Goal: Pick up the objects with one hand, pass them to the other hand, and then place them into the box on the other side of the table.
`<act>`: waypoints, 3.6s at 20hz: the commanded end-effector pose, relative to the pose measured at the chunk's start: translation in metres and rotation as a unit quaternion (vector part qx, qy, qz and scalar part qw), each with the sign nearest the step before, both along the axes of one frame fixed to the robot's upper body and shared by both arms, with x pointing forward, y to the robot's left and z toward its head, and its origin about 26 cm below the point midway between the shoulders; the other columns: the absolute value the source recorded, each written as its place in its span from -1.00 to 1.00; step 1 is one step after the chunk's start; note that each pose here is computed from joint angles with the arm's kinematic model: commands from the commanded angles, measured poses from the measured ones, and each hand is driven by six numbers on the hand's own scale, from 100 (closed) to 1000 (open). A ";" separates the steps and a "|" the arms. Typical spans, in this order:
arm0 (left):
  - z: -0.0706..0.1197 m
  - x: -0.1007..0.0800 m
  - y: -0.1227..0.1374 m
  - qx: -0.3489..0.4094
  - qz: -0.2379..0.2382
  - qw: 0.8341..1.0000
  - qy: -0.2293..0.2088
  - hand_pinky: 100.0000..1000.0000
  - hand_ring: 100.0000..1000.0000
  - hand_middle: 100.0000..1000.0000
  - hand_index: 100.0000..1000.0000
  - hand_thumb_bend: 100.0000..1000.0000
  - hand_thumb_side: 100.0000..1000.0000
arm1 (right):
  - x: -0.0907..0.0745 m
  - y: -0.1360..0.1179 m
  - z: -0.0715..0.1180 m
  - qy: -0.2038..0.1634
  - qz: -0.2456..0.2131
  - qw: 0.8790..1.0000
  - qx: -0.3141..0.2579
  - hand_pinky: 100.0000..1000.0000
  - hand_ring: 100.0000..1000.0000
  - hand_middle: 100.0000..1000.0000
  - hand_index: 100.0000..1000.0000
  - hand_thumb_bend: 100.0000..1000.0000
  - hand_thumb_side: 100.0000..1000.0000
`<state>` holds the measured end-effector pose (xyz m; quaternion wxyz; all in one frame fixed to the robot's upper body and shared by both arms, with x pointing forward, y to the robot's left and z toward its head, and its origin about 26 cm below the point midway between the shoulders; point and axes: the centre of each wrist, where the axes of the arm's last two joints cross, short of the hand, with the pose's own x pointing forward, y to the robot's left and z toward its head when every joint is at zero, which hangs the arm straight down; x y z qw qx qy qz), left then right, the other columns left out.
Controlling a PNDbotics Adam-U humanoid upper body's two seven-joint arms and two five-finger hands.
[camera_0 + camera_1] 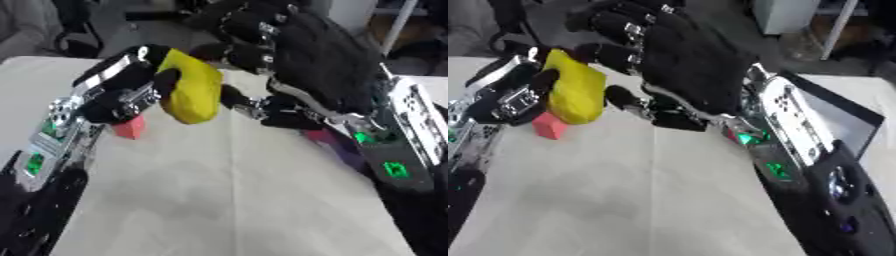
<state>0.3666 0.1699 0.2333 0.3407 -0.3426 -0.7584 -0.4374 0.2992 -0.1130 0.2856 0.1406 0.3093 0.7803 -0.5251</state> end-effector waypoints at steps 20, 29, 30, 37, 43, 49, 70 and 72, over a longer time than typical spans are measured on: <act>-0.004 0.008 0.002 0.024 0.007 1.000 0.019 0.18 -0.18 -0.36 -0.04 -1.00 -0.22 | -0.004 0.000 0.008 -0.019 0.005 1.000 -0.003 0.77 0.70 0.68 0.92 -0.59 -1.00; -0.006 0.011 0.003 0.026 0.011 0.999 0.025 0.18 -0.18 -0.36 -0.04 -1.00 -0.22 | -0.005 0.001 0.009 -0.021 0.008 1.000 0.002 0.77 0.70 0.68 0.96 -0.59 -1.00; -0.007 0.011 0.003 0.026 0.012 0.999 0.026 0.18 -0.18 -0.36 -0.04 -1.00 -0.22 | -0.005 0.001 0.009 -0.021 0.008 1.000 0.003 0.77 0.70 0.68 0.97 -0.59 -1.00; -0.007 0.012 0.004 0.024 0.012 0.999 0.031 0.18 -0.18 -0.36 -0.05 -1.00 -0.21 | -0.004 0.001 0.008 -0.016 0.009 1.000 0.000 0.76 0.70 0.69 1.00 -0.58 -1.00; -0.006 0.012 0.004 0.019 0.013 0.999 0.033 0.18 -0.18 -0.36 -0.04 -1.00 -0.21 | -0.004 0.002 0.008 -0.014 0.015 1.000 -0.002 0.76 0.70 0.68 0.82 -0.61 -1.00; -0.005 0.011 0.004 0.015 0.013 0.999 0.035 0.18 -0.18 -0.36 -0.04 -1.00 -0.21 | -0.005 0.002 0.008 -0.013 0.023 1.000 0.011 0.74 0.67 0.64 0.22 -0.72 -1.00; -0.002 0.009 0.004 0.032 -0.038 0.999 0.006 0.56 0.52 0.45 0.63 0.24 0.77 | -0.003 0.001 0.007 -0.028 0.041 0.996 0.074 0.66 0.56 0.50 -0.42 -0.81 -1.00; -0.002 0.009 0.005 0.032 -0.042 0.999 0.004 0.57 0.54 0.48 0.65 0.30 0.81 | -0.003 0.001 0.007 -0.029 0.042 0.996 0.075 0.66 0.56 0.50 -0.42 -0.80 -1.00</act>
